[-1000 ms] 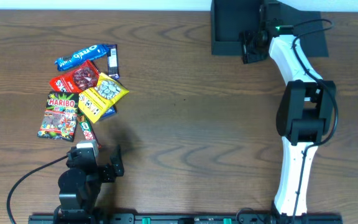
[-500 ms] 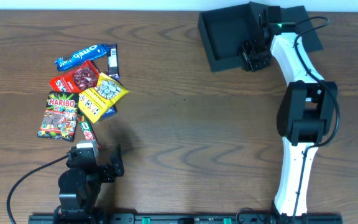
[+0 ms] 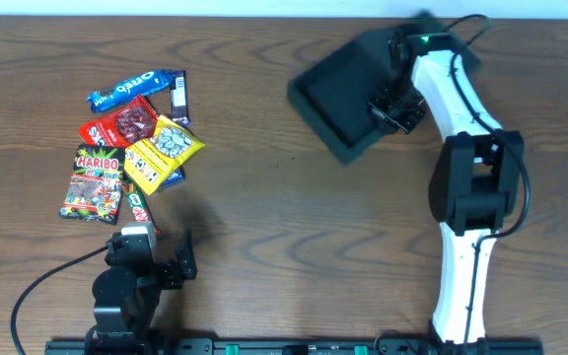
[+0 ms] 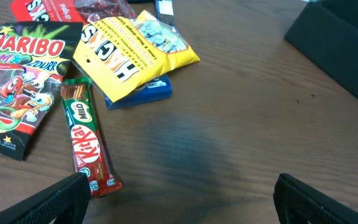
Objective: Pack container
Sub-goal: 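Drag the black box toward the table center with the right gripper, then release the box and raise the right gripper away to the right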
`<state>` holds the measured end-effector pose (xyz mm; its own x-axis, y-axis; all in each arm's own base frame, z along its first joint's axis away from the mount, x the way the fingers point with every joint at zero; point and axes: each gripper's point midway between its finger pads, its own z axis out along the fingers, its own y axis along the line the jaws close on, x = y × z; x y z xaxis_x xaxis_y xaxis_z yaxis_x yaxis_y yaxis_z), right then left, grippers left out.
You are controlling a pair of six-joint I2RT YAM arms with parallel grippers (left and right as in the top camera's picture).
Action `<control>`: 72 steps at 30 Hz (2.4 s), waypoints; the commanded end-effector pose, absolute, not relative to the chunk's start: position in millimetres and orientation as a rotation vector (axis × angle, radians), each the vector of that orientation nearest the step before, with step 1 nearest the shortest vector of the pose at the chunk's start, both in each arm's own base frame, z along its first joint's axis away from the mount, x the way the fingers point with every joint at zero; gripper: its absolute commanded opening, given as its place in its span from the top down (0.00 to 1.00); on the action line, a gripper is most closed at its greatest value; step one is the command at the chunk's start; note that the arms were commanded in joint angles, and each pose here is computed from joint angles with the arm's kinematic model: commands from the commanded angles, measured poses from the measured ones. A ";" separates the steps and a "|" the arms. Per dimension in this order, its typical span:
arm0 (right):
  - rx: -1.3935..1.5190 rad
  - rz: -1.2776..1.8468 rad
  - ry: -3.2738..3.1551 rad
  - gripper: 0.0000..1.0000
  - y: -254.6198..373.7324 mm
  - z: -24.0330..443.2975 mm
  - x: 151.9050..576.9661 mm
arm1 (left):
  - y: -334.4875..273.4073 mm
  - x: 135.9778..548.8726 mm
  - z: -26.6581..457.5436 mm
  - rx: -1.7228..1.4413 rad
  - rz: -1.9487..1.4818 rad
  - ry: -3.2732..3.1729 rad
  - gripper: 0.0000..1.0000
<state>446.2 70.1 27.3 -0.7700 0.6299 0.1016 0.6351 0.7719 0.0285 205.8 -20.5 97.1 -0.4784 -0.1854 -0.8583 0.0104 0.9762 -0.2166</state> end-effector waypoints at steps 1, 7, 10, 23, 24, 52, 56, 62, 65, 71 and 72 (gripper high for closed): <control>-0.737 -0.005 -3.013 0.95 81.2 47.3 438.7 | -18.8 206.3 94.2 -0.120 -0.219 2.060 0.05; -0.448 0.182 -3.049 0.99 99.9 54.4 417.0 | -18.8 206.3 94.2 -0.120 -0.219 2.060 0.05; -0.358 0.259 -3.054 0.98 107.1 57.7 409.0 | -18.8 206.3 94.2 -0.120 -0.219 2.060 0.05; 0.043 0.359 -3.072 0.99 137.8 60.8 396.3 | -18.8 206.3 94.2 -0.120 -0.219 2.060 0.05; 0.071 0.353 -3.079 0.99 139.2 60.5 398.2 | -18.8 206.3 94.2 -0.120 -0.219 2.060 0.05; -0.169 0.233 -3.113 0.01 149.8 61.0 404.9 | -18.8 206.3 94.2 -0.120 -0.219 2.060 0.05; -0.191 0.188 -3.184 0.01 149.8 95.4 413.8 | -18.8 206.3 94.2 -0.120 -0.219 2.060 0.05; -0.184 -0.055 -3.505 0.01 156.3 223.3 428.1 | -18.8 206.3 94.2 -0.120 -0.219 2.060 0.05; -0.195 -0.204 -3.666 0.01 154.1 286.3 422.6 | -18.8 206.3 94.2 -0.120 -0.219 2.060 0.05; -0.002 -0.307 -3.853 0.01 140.2 364.9 388.3 | -18.8 206.3 94.2 -0.120 -0.219 2.060 0.05; 0.026 -0.309 -3.869 0.01 138.0 371.9 383.5 | -18.8 206.3 94.2 -0.120 -0.219 2.060 0.04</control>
